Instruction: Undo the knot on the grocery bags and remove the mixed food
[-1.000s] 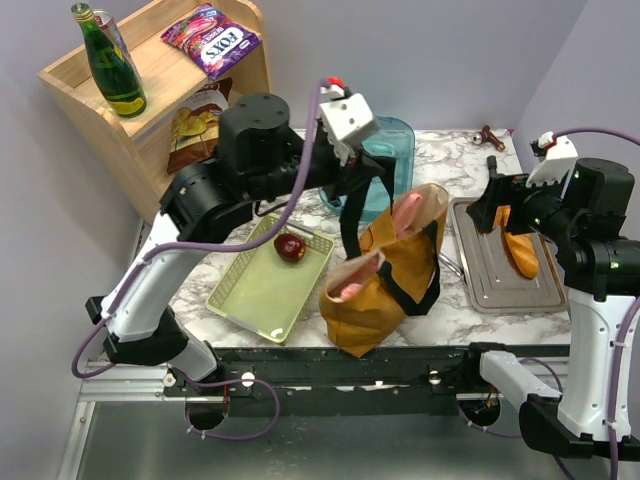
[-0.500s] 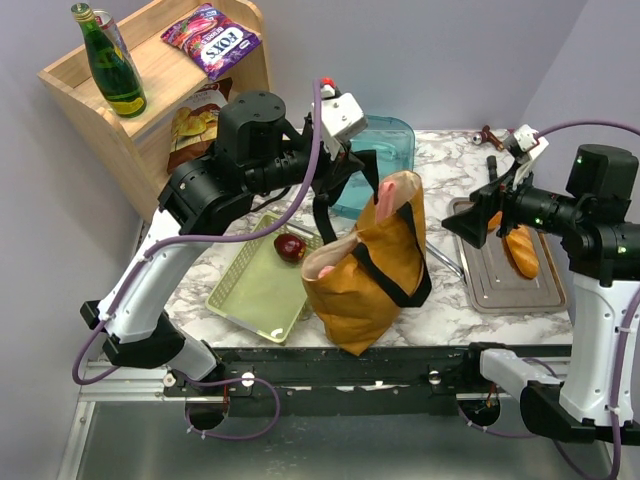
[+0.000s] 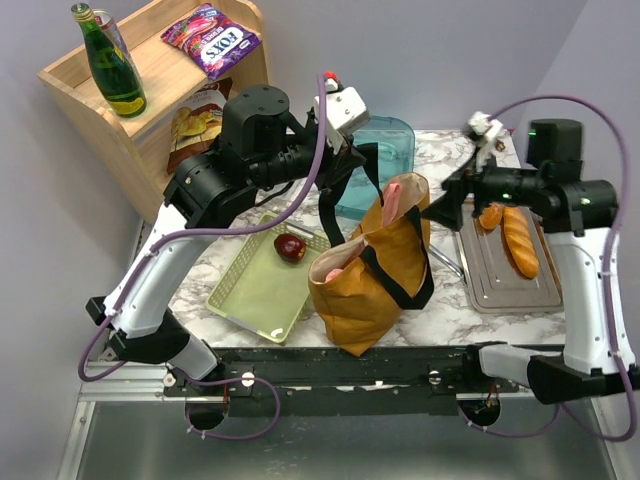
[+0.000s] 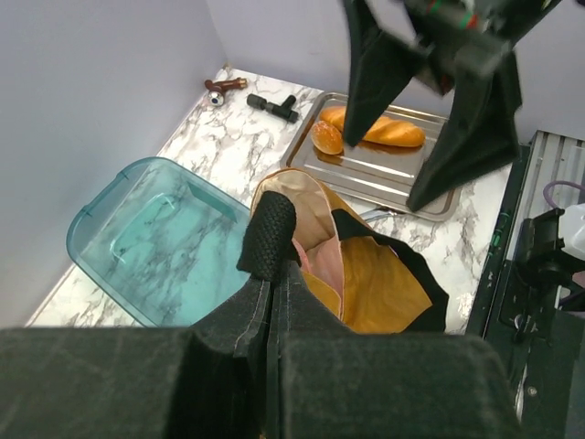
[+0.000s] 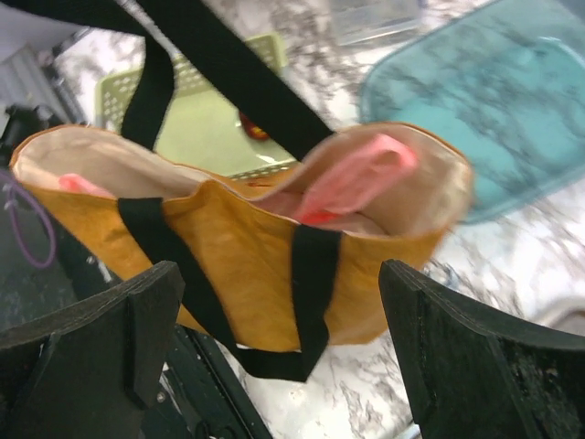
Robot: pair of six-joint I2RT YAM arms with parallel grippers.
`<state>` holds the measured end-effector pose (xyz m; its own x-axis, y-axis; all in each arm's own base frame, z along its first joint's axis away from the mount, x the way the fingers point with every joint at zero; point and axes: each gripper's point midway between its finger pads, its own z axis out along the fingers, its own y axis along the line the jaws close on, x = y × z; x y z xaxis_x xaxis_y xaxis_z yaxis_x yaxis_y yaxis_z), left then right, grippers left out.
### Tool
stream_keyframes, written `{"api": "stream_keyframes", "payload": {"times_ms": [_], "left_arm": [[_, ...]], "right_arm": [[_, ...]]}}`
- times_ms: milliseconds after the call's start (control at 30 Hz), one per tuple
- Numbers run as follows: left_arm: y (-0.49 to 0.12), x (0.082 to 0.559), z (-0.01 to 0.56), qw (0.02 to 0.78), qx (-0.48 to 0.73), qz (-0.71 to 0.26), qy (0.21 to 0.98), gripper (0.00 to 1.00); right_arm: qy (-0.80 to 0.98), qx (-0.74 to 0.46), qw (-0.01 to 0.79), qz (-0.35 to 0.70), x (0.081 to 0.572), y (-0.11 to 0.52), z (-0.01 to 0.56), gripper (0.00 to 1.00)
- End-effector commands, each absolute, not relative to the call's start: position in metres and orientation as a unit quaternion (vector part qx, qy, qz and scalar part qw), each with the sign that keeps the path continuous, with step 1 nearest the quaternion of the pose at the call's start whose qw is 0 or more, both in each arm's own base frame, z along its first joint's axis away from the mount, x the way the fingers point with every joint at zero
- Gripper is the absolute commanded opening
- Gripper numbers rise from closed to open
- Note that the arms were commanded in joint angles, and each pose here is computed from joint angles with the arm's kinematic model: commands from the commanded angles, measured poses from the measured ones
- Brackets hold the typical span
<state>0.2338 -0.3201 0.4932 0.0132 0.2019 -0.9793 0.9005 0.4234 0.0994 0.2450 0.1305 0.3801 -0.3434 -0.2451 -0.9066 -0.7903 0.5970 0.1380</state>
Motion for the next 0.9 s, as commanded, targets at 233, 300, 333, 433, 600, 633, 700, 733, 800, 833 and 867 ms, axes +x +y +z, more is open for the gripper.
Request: {"api": "stream_keyframes", "payload": {"times_ms": [233, 300, 333, 433, 600, 633, 700, 733, 800, 833, 867], "left_arm": [[-0.318, 0.247, 0.494, 0.563, 0.424, -0.312, 0.637, 0.0], [-0.319, 0.247, 0.492, 0.561, 0.428, -0.312, 0.637, 0.0], [-0.319, 0.247, 0.492, 0.561, 0.428, -0.311, 0.636, 0.0], [-0.318, 0.25, 0.491, 0.561, 0.427, -0.31, 0.639, 0.0], [-0.308, 0.266, 0.49, 0.572, 0.401, -0.286, 0.655, 0.0], [-0.303, 0.272, 0.489, 0.577, 0.391, -0.277, 0.661, 0.0], [-0.293, 0.284, 0.488, 0.58, 0.371, -0.269, 0.674, 0.0], [-0.289, 0.289, 0.486, 0.578, 0.362, -0.269, 0.68, 0.0], [-0.281, 0.297, 0.482, 0.573, 0.349, -0.271, 0.69, 0.0], [-0.278, 0.301, 0.479, 0.57, 0.343, -0.272, 0.695, 0.0], [-0.274, 0.304, 0.477, 0.567, 0.338, -0.272, 0.7, 0.0]], "right_arm": [[0.722, -0.477, 0.434, 0.251, 0.236, 0.186, 0.361, 0.97], [0.718, -0.492, 0.433, 0.235, 0.243, 0.188, 0.354, 0.97], [0.715, -0.499, 0.432, 0.232, 0.246, 0.19, 0.351, 0.97], [0.704, -0.518, 0.43, 0.226, 0.253, 0.2, 0.346, 0.97], [0.703, -0.556, 0.387, 0.219, 0.237, 0.206, 0.311, 0.91], [0.7, -0.562, 0.386, 0.214, 0.233, 0.204, 0.306, 0.89], [0.699, -0.57, 0.382, 0.199, 0.226, 0.197, 0.289, 0.86], [0.699, -0.573, 0.385, 0.189, 0.225, 0.193, 0.284, 0.83], [0.702, -0.576, 0.383, 0.171, 0.222, 0.185, 0.278, 0.74], [0.704, -0.578, 0.379, 0.166, 0.22, 0.181, 0.275, 0.69], [0.705, -0.58, 0.375, 0.163, 0.216, 0.178, 0.274, 0.64]]}}
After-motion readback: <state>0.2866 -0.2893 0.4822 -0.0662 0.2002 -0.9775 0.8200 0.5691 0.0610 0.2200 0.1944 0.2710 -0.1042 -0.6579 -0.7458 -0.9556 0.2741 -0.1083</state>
